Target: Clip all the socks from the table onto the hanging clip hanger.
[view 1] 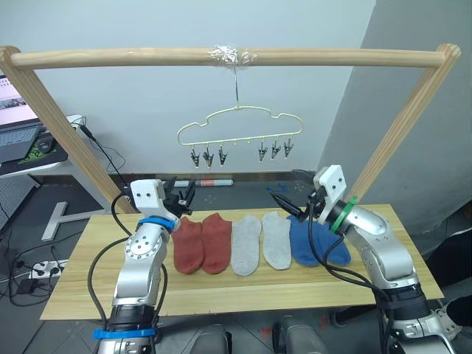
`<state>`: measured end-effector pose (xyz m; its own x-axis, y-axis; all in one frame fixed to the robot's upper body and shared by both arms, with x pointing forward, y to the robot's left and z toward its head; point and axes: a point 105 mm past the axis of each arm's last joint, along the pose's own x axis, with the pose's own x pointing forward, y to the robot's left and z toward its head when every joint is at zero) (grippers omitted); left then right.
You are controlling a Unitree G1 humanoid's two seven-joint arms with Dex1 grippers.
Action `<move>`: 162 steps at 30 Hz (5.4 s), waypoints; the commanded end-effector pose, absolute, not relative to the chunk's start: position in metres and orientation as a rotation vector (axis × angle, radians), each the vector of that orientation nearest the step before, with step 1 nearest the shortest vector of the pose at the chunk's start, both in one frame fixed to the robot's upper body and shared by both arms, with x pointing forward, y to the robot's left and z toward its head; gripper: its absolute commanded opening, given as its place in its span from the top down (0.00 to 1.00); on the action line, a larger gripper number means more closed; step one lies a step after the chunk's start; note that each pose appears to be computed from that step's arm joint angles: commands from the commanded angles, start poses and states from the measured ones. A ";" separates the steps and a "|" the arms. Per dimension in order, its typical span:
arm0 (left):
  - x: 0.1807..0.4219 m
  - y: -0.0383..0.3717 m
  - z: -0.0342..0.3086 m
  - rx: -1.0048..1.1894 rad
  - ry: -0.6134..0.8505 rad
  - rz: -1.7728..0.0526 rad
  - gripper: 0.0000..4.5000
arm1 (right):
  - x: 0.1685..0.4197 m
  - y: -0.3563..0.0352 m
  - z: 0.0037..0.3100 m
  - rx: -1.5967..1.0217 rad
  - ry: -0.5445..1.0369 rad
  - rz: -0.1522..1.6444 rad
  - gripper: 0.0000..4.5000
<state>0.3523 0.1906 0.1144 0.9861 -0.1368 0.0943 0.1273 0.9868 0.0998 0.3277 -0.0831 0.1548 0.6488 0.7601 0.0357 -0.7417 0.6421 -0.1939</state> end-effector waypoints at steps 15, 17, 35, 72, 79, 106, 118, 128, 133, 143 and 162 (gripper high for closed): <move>0.392 0.173 0.144 0.114 -0.222 -0.066 0.46 | 0.309 -0.030 0.205 -0.135 -0.256 1.075 0.00; 0.394 0.173 0.145 0.109 -0.226 -0.062 0.46 | 0.308 -0.030 0.208 -0.133 -0.262 1.078 0.00; 0.409 0.172 0.159 0.111 -0.272 -0.041 0.46 | 0.304 -0.027 0.221 -0.128 -0.273 1.106 0.00; 0.414 0.166 0.165 0.093 -0.271 -0.084 0.94 | 0.305 -0.028 0.224 -0.105 -0.276 1.090 0.00; 0.416 0.169 0.165 0.083 -0.260 -0.083 1.00 | 0.302 -0.025 0.222 -0.097 -0.273 1.101 0.00; 0.408 0.176 0.156 0.072 -0.217 -0.104 1.00 | 0.361 -0.215 0.019 -0.206 0.456 0.263 0.00; 0.405 0.179 0.156 0.076 -0.217 -0.098 1.00 | 0.364 -0.230 -0.009 -0.221 0.577 0.220 0.00; 0.406 0.179 0.158 0.079 -0.218 -0.096 1.00 | 0.356 -0.221 -0.021 -0.109 0.628 0.270 0.34; 0.406 0.179 0.157 0.079 -0.214 -0.098 1.00 | 0.349 -0.229 -0.027 -0.118 0.648 0.262 0.72; 0.405 0.186 0.150 -0.113 -0.155 -0.124 1.00 | 0.355 -0.218 0.034 -0.462 0.373 0.494 0.99; 0.372 0.184 0.151 -0.510 -0.004 -0.380 1.00 | 0.330 -0.026 0.086 -0.483 0.098 1.045 0.99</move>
